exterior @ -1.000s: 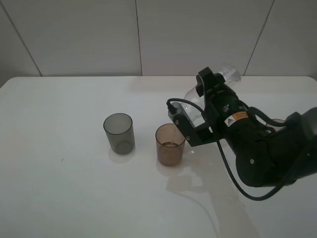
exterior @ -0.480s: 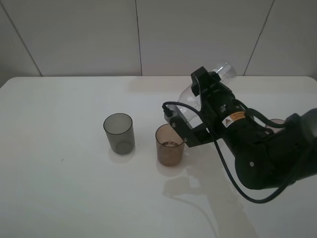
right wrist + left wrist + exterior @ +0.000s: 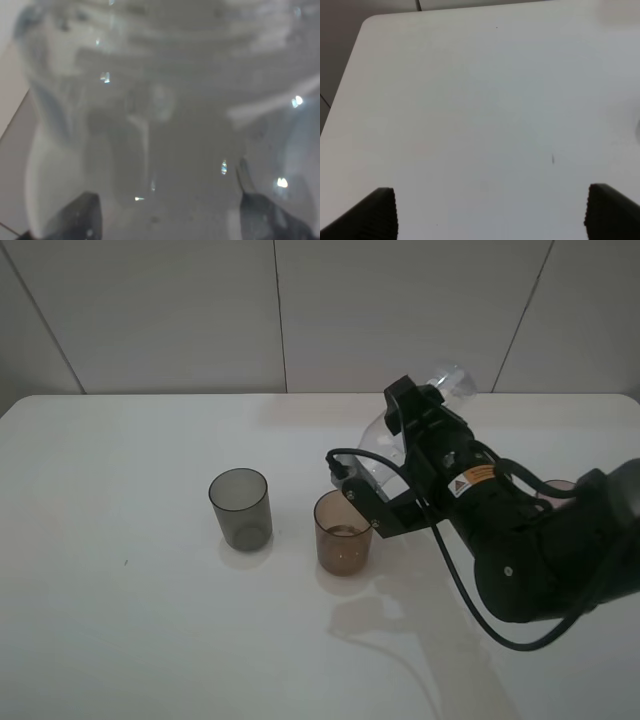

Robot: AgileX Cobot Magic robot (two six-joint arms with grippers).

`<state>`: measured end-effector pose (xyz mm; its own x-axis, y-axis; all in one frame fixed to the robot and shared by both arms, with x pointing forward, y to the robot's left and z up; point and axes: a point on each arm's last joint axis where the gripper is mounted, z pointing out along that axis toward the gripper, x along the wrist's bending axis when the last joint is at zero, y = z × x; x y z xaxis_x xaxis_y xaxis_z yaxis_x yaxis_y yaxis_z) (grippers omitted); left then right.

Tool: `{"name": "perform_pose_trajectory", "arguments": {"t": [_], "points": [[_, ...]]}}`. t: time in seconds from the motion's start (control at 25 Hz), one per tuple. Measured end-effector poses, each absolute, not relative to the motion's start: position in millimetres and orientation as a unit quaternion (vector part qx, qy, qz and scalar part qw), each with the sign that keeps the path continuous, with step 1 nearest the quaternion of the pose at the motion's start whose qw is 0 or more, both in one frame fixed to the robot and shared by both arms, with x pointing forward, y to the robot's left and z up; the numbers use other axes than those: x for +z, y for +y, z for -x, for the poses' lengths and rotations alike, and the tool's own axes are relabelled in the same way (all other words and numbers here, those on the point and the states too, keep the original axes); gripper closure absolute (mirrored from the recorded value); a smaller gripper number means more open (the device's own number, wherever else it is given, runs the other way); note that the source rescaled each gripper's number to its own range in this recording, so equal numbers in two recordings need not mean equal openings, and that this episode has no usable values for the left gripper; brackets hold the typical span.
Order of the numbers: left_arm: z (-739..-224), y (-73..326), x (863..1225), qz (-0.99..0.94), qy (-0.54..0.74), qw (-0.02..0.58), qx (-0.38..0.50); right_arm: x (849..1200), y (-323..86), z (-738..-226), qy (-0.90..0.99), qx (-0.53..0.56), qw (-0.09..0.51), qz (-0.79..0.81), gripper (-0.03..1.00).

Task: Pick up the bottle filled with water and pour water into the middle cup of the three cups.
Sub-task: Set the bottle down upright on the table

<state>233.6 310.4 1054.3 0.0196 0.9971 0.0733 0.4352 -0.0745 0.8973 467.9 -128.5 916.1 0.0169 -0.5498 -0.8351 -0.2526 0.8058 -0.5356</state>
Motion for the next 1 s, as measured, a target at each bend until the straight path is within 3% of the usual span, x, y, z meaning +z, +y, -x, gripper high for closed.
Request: {"name": "perform_pose_trajectory", "arguments": {"t": [0.52,1.0], "points": [[-234,310,1054,-0.618,0.579,0.357,0.394,915,-129,-468,0.718,-0.062,0.652,0.237,0.96],[-234,310,1054,-0.618,0.579,0.357,0.394,940,-136,-455,0.816,0.094,0.566,0.071,0.96]]}}
